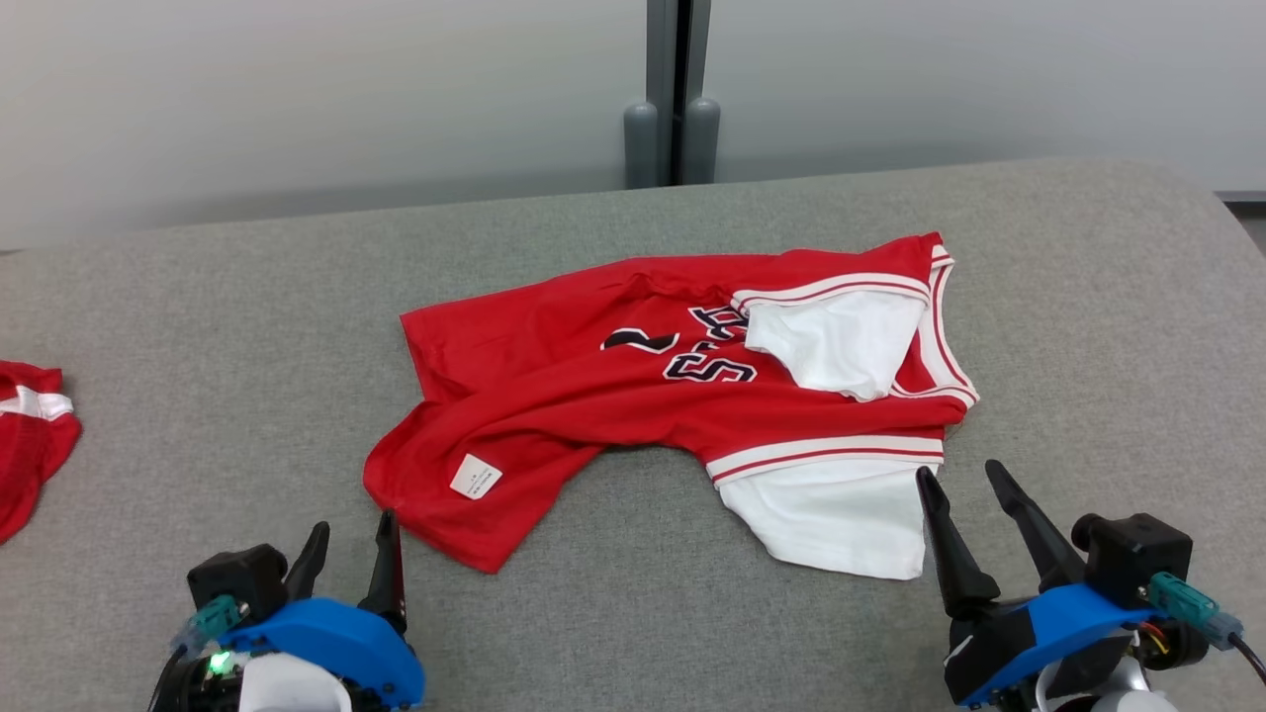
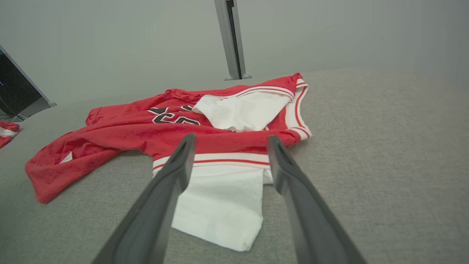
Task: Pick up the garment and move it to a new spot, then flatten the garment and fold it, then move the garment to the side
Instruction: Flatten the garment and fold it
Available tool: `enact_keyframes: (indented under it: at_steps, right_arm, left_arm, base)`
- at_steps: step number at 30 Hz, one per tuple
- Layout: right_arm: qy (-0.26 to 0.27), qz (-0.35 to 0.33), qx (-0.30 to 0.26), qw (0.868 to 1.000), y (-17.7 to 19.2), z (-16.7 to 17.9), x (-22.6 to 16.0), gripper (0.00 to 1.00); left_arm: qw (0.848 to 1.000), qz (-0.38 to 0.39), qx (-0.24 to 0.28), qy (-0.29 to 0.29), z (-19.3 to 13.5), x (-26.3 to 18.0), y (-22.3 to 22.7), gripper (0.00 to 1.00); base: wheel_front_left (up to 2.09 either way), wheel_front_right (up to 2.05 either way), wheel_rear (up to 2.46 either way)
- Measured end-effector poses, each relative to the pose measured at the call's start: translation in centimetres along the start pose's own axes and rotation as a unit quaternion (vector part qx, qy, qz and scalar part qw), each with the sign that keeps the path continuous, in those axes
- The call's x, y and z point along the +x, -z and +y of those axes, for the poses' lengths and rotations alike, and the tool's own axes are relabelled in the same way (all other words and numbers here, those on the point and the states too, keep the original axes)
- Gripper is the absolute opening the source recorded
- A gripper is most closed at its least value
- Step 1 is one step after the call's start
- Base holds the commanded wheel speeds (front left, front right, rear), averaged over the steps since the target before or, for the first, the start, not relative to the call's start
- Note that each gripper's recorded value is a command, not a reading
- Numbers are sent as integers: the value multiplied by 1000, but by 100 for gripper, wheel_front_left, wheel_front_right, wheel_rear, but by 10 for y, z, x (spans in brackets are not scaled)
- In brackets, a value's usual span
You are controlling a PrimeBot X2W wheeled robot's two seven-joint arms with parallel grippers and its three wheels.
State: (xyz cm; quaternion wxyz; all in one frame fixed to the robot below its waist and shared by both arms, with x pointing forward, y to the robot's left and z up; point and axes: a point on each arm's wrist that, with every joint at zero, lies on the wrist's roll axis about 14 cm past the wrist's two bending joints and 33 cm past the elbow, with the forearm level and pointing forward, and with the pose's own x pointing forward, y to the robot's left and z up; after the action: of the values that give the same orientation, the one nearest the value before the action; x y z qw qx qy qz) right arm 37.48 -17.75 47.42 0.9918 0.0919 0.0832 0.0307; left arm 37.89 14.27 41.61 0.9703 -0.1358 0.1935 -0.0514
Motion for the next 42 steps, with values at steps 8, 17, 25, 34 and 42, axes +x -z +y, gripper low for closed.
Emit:
enact_keyframes:
  at_steps: [8,17,25,34,42]
  right_arm:
    - [0,17,3,1000,13,-1,12,100]
    - [11,83,8,996,46,-8,12,100]
    - [12,181,6,983,96,-8,5,100]
    - [-10,212,-12,977,111,1,19,0]
    - [3,104,24,994,52,-4,28,0]
  left_arm:
    - [997,76,-1,-7,0,39,32,100]
    - [993,119,-1,-23,8,52,52,0]
    - [993,117,-6,-10,4,53,55,0]
    - [994,109,1,-1,2,58,52,0]
    - [999,17,-25,39,-20,66,5,0]
  base:
    - [0,0,0]
    - [0,0,0]
    - [0,0,0]
    - [0,0,0]
    - [0,0,0]
